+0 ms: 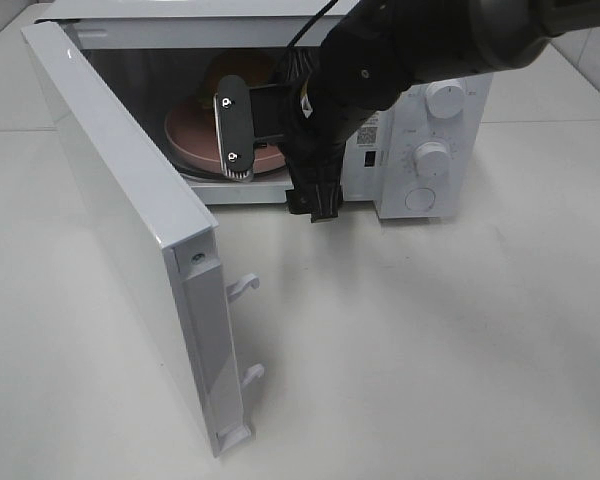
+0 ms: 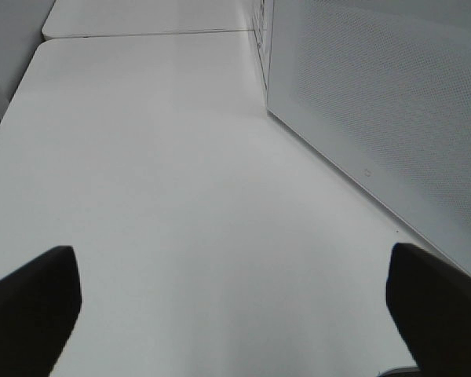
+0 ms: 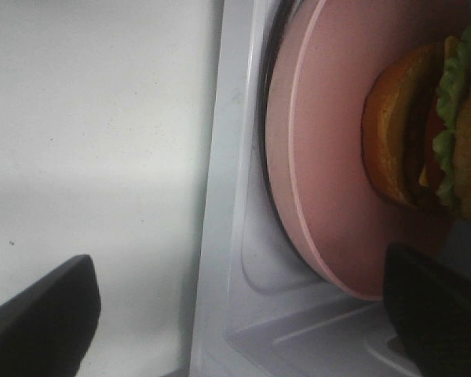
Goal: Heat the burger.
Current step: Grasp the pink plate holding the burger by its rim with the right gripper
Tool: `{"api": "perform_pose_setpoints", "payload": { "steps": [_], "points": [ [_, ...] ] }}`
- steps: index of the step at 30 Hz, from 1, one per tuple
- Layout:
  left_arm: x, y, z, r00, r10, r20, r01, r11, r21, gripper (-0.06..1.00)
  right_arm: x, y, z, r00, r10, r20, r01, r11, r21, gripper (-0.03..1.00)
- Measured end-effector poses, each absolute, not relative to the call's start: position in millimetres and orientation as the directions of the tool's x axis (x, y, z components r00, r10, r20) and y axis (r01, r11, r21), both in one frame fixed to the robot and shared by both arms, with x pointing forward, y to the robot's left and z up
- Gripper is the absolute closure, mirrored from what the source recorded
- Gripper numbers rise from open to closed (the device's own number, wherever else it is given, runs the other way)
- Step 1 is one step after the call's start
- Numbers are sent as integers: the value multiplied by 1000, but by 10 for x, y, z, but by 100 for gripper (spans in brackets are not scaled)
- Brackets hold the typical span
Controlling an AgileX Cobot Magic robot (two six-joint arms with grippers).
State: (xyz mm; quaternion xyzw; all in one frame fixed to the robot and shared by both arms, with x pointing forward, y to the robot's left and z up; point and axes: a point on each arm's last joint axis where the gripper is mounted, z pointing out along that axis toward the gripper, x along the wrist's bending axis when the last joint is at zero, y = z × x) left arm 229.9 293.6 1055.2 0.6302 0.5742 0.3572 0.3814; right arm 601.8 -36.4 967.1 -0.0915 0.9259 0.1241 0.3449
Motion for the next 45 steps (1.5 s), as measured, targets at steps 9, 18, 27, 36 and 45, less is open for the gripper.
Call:
{"api": "perform_pose_setpoints", "payload": {
  "steps": [9,18,27,36,45],
  "points": [
    [2299,2936,10552,85,996,12,451,-50,891,-3,6245,-207,9503,-738,-72,-671,-256,950,179,3],
    [2299,2936,10552,85,996,12,451,-50,891,-3,6416,-216,9382,-739,-54,-672,-235,955,181,4],
    [2299,2936,10552,85,996,12,451,-50,891,-3,6589,-189,9254,-736,-37,-676,-220,957,187,5],
    [2299,2936,10552,85,996,12,451,-50,891,-3,6692,-120,9152,-733,-35,-680,-219,958,187,6],
    [2299,2936,10552,85,996,12,451,-50,891,-3,6774,-61,9018,-734,-32,-679,-217,958,189,8]
  ]
}}
